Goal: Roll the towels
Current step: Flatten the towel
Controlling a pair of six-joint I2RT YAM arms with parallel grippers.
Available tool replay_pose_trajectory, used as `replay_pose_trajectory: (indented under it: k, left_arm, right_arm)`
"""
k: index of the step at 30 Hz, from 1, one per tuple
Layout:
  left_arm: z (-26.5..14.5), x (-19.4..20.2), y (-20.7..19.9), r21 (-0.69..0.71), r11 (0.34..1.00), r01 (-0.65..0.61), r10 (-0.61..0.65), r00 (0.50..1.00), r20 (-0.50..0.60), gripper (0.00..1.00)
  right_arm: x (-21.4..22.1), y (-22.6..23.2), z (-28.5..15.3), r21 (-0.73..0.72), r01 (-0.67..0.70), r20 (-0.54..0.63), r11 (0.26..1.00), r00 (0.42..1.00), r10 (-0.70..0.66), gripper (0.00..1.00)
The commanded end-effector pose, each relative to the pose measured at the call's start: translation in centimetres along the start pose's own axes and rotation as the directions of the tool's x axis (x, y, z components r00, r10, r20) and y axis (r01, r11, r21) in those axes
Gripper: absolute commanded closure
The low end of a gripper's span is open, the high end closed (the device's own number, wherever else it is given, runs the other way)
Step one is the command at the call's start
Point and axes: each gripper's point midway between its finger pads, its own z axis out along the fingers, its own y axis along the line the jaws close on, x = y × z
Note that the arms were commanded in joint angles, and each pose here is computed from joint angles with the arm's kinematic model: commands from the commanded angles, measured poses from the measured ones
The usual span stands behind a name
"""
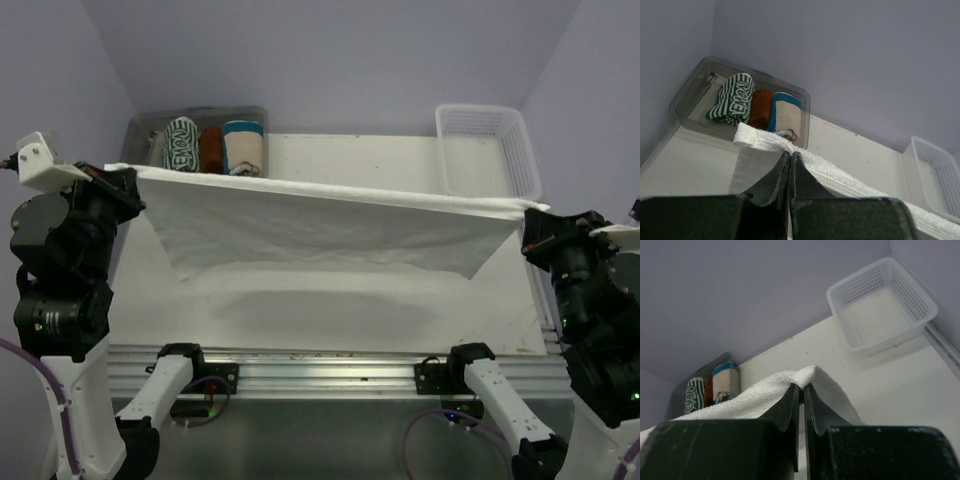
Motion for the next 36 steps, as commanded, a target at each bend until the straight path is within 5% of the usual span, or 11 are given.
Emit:
replay_pose_trajectory:
  k: [1, 7, 13, 20, 27, 36]
  left_arm:
    - [-3.9, -3.9, 2.0, -0.103, 0.994, -0.028, 0.043, 0.988, 0.146, 1.00]
    - [-7.9, -5.6, 3.1, -0.130, 0.991, 0.008, 0.024, 0.969, 0.245, 1.00]
    - [-5.4, -1.7, 4.3, -0.157, 0.988, -0.005, 0.031, 0.987, 0.160, 1.00]
    - [1.9, 9.6, 7.9, -0.262, 0.961, -0.091, 0.054, 0.988, -0.147, 1.00]
    - [8.2, 21.4, 10.2, -0.292, 0.944, -0.155, 0.001, 0.884, -0.467, 1.00]
    - [14.2, 26.1, 11.8, -0.357, 0.905, -0.232, -0.033, 0.798, -0.602, 1.00]
  right_arm:
    - [-1.5, -2.3, -2.6, 0.076, 0.031, 0.060, 0.997, 0.998, -0.036, 1.00]
    - [-2.3, -3.9, -6.4, 0.089, 0.015, 0.094, 0.996, 0.995, -0.024, 1.00]
    - [0.6, -5.7, -5.6, 0.150, 0.055, 0.025, 0.987, 0.998, -0.059, 1.00]
    - [9.5, -8.0, 1.4, 0.237, 0.136, -0.172, 0.962, 0.980, -0.096, 1.00]
    - [17.3, -8.8, 10.7, 0.268, 0.239, -0.328, 0.933, 0.934, -0.144, 1.00]
    - [24.1, -7.6, 22.0, 0.254, 0.353, -0.509, 0.901, 0.841, -0.186, 1.00]
